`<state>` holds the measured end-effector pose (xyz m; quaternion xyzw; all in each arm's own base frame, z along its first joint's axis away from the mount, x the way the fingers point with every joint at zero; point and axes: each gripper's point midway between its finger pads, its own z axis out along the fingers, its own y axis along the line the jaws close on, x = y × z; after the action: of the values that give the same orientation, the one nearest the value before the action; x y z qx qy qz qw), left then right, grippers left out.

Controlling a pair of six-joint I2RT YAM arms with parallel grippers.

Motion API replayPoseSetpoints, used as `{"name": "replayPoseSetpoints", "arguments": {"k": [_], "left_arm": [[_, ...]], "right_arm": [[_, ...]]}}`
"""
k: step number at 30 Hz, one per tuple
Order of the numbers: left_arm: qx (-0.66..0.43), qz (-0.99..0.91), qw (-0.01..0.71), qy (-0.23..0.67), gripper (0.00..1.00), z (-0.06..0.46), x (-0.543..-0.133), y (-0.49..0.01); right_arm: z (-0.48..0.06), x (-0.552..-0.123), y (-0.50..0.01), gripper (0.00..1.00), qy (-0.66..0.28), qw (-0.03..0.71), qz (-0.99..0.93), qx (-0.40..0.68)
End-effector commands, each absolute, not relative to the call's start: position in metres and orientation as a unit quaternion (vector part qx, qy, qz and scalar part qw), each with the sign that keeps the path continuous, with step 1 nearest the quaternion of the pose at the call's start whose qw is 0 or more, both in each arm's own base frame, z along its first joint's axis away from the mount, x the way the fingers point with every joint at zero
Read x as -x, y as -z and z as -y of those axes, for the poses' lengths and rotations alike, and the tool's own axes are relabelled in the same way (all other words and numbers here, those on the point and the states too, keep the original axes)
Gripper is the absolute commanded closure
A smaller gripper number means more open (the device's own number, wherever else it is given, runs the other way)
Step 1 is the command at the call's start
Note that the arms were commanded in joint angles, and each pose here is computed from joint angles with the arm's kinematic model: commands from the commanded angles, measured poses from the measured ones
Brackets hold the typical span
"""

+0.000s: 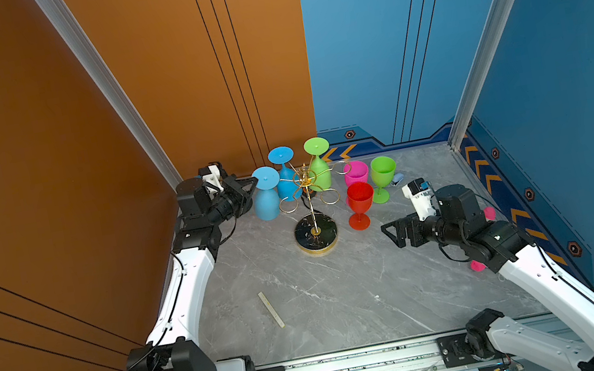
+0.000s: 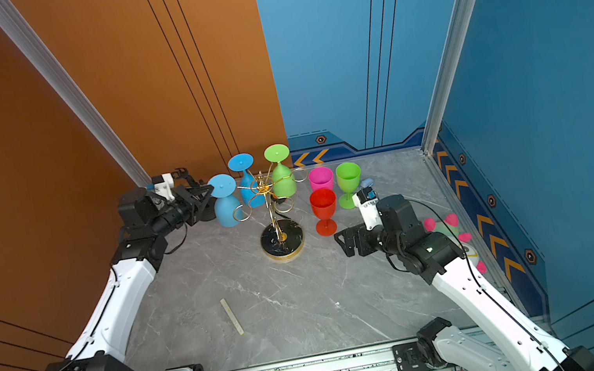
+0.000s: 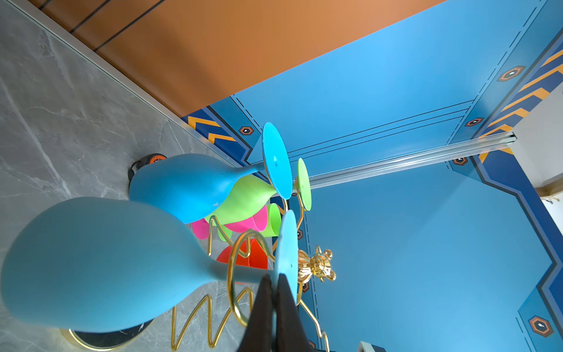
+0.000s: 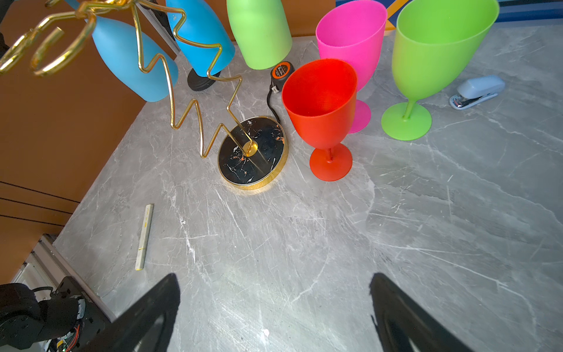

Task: Take the wine glass off the wine glass rack
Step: Pick up the wine glass from the wine glass rack.

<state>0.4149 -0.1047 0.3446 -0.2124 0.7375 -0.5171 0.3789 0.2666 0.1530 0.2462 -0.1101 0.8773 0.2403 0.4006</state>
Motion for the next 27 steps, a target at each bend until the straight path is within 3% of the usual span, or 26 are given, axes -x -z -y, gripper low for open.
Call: {"name": "replayPoseSetpoints", "arguments": {"k": [1,27], "left_arm": [[0.201,-0.725,0.378,0.539,1.00,0.106,-0.411,-0.358],[0.183,-0.728,0.338,0.568,1.00,0.129,-0.420,-0.362]], "right_arm": [[-0.152,-0.268,-0.249,0.02,-0.244,0.407,-0.874,0.102],[-0.152,-0.268,-0.244,0.02,-0.244,0.405,-0.876,0.100]]}}
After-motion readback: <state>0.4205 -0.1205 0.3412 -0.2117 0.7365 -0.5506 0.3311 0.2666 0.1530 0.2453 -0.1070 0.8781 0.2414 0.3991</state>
